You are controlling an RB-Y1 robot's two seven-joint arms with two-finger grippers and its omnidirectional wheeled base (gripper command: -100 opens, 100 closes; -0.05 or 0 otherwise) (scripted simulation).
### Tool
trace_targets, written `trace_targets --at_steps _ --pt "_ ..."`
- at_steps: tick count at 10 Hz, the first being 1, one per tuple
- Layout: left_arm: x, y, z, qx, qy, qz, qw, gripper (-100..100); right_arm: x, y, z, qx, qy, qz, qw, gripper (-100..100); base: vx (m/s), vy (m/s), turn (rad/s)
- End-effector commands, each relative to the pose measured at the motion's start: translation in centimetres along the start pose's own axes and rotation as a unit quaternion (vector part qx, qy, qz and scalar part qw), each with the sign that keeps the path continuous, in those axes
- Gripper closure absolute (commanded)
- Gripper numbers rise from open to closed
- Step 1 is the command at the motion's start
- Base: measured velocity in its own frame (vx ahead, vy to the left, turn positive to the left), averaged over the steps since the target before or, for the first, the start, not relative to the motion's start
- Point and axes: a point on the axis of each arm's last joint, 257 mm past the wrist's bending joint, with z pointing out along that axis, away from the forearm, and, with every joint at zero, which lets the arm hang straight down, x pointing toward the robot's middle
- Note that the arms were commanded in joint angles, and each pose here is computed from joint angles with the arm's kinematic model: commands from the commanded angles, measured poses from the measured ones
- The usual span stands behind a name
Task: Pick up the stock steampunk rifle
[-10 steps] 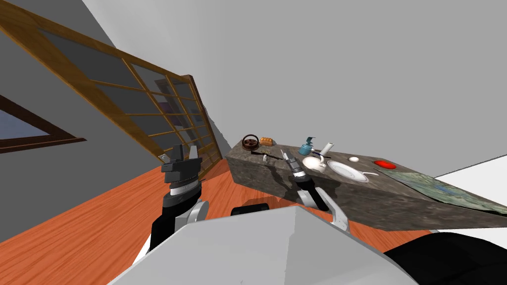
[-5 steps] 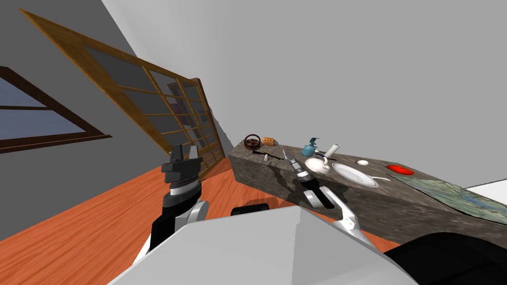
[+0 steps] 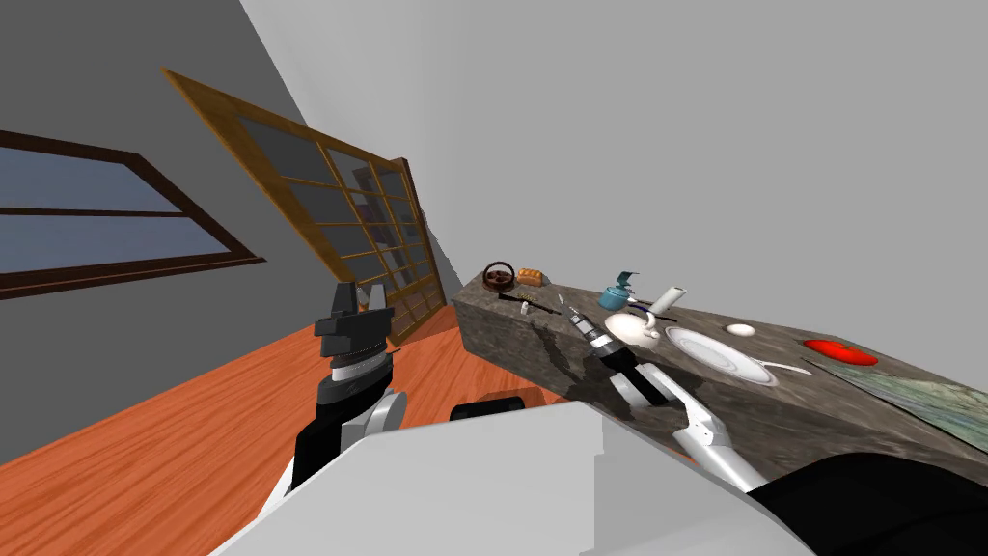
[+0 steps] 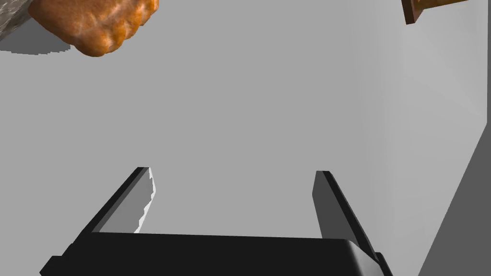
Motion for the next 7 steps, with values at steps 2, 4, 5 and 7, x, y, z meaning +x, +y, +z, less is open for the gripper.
trace_targets --at_steps 2,4,5,7 --pt "0.0 0.0 0.0 0.0 0.0 0.0 1.0 0 0.0 -2.9 -0.9 0.026 0.028 -0.043 0.9983 -100 -0.001 0.014 0.1" --pt "0.0 0.0 0.0 0.0 0.0 0.0 1.0 0 -0.1 -5.2 -1.7 0.046 0.051 -0.079 0.9945 -100 0.004 0.024 0.122" --pt "0.0 0.0 0.0 0.0 0.0 0.0 1.0 0 -0.2 -7.5 -2.8 0.068 0.074 -0.114 0.9884 -100 0.008 0.035 0.156" --pt "0.0 0.0 0.0 0.0 0.0 0.0 1.0 0 -0.5 -9.8 -3.9 0.088 0.1 -0.152 0.9794 -100 0.023 0.039 0.148"
